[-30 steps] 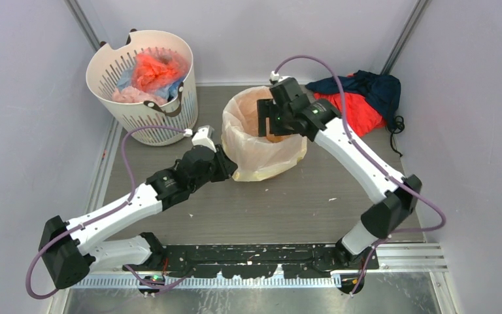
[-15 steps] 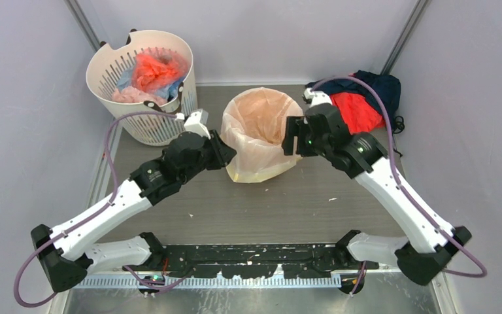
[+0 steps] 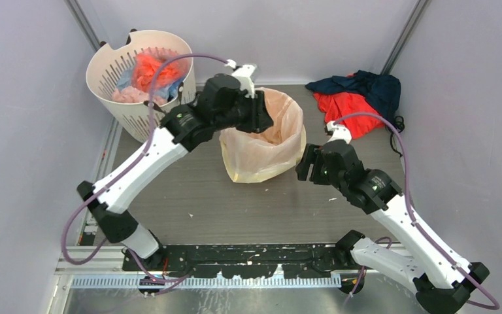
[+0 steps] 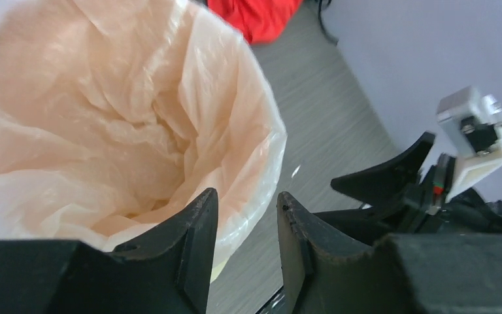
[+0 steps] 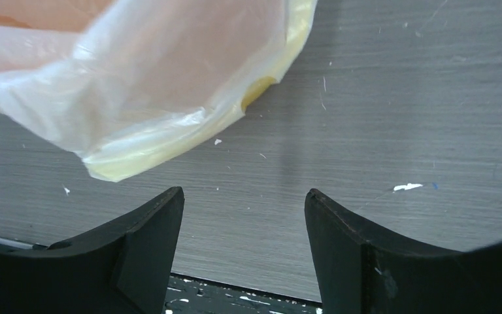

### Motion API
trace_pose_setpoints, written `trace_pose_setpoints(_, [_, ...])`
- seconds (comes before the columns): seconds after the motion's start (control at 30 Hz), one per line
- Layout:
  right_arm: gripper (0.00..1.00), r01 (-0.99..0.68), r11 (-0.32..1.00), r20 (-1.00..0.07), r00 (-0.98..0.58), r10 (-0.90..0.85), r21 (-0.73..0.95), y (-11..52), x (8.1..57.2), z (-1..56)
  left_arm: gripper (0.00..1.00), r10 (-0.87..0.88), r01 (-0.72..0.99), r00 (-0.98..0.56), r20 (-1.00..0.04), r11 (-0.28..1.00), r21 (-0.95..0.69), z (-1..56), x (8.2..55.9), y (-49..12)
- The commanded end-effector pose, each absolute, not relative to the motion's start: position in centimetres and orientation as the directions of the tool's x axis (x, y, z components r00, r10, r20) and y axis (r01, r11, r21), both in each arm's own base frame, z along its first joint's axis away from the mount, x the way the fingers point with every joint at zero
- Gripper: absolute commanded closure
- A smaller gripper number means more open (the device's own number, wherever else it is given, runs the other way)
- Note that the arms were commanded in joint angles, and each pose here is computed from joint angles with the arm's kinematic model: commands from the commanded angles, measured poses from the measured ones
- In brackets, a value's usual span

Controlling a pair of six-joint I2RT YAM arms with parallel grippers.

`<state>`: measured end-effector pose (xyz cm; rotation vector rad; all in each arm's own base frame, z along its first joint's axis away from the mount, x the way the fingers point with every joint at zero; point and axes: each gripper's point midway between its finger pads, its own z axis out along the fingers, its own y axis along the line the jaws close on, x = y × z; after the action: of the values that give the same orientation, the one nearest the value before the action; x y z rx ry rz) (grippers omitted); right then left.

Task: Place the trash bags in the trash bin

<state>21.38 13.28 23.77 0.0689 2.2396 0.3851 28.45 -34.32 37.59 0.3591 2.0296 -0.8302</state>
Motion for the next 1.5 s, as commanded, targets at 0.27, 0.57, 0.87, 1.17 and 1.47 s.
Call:
trace_pose_setpoints(0.27, [0.27, -0.024, 0.835, -0.720, -0.519, 0.459, 0.550, 15.8, 24.1, 24.5, 0.58, 0.228, 0.653, -0.590, -0.775, 0.699, -0.292, 31.3, 28.3, -35.9])
trace_pose_setpoints(0.57, [0.29, 0.020, 0.816, -0.699, -0.504, 0.508, 0.578, 17.4, 26.8, 22.6, 0.59, 0.284, 0.688, -0.623, -0.729, 0.643, -0.336, 29.2, 27.3, -37.2])
trace_pose_setpoints(0.87, [0.30, 0.071, 0.825, -0.681, -0.528, 0.508, 0.561, 17.6, 27.1, 19.3, 0.63, 0.323, 0.695, -0.638, -0.699, 0.631, -0.343, 27.4, 27.0, -37.6])
trace_pose_setpoints(1.17, [0.30, 0.096, 0.839, -0.670, -0.557, 0.491, 0.535, 18.1, 26.4, 16.0, 0.71, 0.316, 0.687, -0.657, -0.684, 0.624, -0.372, 26.7, 27.4, -37.7])
trace_pose_setpoints(1.47, [0.30, 0.144, 0.870, -0.672, -0.581, 0.460, 0.472, 17.5, 25.9, 11.2, 0.74, 0.283, 0.671, -0.672, -0.685, 0.623, -0.401, 26.9, 27.9, -37.4])
